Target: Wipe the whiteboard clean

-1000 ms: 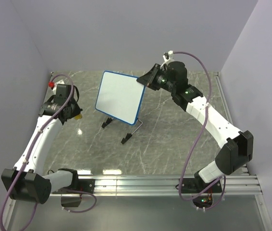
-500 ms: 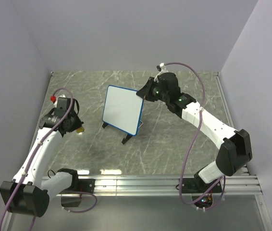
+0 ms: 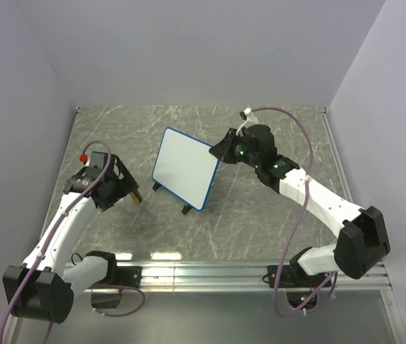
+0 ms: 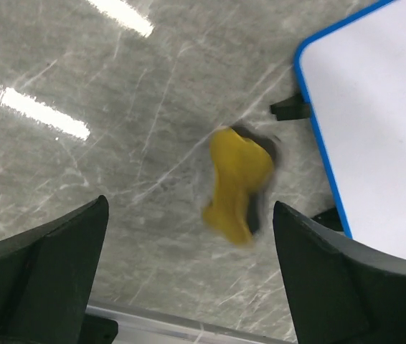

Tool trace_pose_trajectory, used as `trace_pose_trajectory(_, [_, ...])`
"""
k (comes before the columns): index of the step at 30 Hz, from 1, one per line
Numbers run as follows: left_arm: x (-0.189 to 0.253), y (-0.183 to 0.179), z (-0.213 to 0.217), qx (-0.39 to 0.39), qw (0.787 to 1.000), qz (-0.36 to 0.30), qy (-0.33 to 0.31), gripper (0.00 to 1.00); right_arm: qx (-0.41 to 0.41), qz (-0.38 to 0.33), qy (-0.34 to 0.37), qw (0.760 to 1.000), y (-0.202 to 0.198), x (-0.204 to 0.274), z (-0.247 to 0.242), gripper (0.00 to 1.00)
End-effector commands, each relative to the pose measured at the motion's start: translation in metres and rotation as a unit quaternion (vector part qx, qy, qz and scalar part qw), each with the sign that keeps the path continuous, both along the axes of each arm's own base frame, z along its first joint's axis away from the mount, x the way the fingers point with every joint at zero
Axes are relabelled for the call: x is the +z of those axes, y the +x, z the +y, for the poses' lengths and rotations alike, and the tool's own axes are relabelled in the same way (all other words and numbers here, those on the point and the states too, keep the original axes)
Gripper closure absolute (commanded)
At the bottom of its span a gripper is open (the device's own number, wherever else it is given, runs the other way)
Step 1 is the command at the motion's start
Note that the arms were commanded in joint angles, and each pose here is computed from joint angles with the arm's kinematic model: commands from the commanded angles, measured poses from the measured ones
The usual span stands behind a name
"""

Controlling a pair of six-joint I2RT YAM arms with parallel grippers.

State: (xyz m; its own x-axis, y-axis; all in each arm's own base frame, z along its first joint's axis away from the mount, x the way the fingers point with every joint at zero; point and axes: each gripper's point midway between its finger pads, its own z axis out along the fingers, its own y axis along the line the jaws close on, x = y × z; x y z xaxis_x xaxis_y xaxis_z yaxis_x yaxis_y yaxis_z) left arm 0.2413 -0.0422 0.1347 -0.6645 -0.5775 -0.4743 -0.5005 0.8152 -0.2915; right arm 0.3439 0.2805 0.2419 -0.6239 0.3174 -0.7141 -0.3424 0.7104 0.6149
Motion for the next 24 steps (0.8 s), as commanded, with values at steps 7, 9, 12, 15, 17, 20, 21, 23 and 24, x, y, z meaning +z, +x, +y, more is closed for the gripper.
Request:
trace_pose_trajectory(7, [-0.021,-0.006,0.002,0.064,0.997,0.046,-0.013,0.0,-0.013,-0.061,0.013,0.998,-0.008,0.001,-0.015,1.0])
trace_pose_trajectory(9, [-0.026,-0.007,0.0,0.067,0.996,0.055,-0.018,0.0,-0.019,-0.058,0.007,0.998,-0.007,-0.011,-0.018,1.0])
trace_pose_trajectory(12, [-0.029,-0.009,-0.001,0.064,0.996,0.06,-0.022,0.01,-0.026,-0.054,-0.001,0.998,-0.004,-0.026,-0.022,1.0])
trace_pose_trajectory(15, [-0.028,-0.012,0.0,0.061,0.996,0.064,-0.017,0.01,-0.041,-0.06,-0.014,0.997,0.001,-0.04,-0.031,1.0])
trace_pose_trajectory(17, [-0.028,-0.016,0.001,0.059,0.996,0.065,-0.014,0.01,-0.049,-0.061,-0.024,0.997,0.004,-0.049,-0.038,1.0])
trace_pose_trajectory(20, [-0.026,-0.019,0.001,0.056,0.996,0.061,-0.014,0.01,-0.059,-0.063,-0.041,0.995,0.009,-0.06,-0.048,1.0])
trace_pose_trajectory(21, [-0.024,-0.019,0.002,0.059,0.996,0.058,-0.014,0.01,-0.064,-0.063,-0.049,0.995,0.009,-0.065,-0.051,1.0])
trace_pose_trajectory(23, [-0.023,-0.02,0.003,0.06,0.997,0.056,-0.013,0.01,-0.071,-0.075,-0.058,0.993,0.011,-0.067,-0.056,1.0])
trace_pose_trajectory(24, [-0.022,-0.02,0.003,0.06,0.997,0.055,-0.013,0.01,-0.076,-0.078,-0.06,0.992,0.01,-0.069,-0.059,1.0])
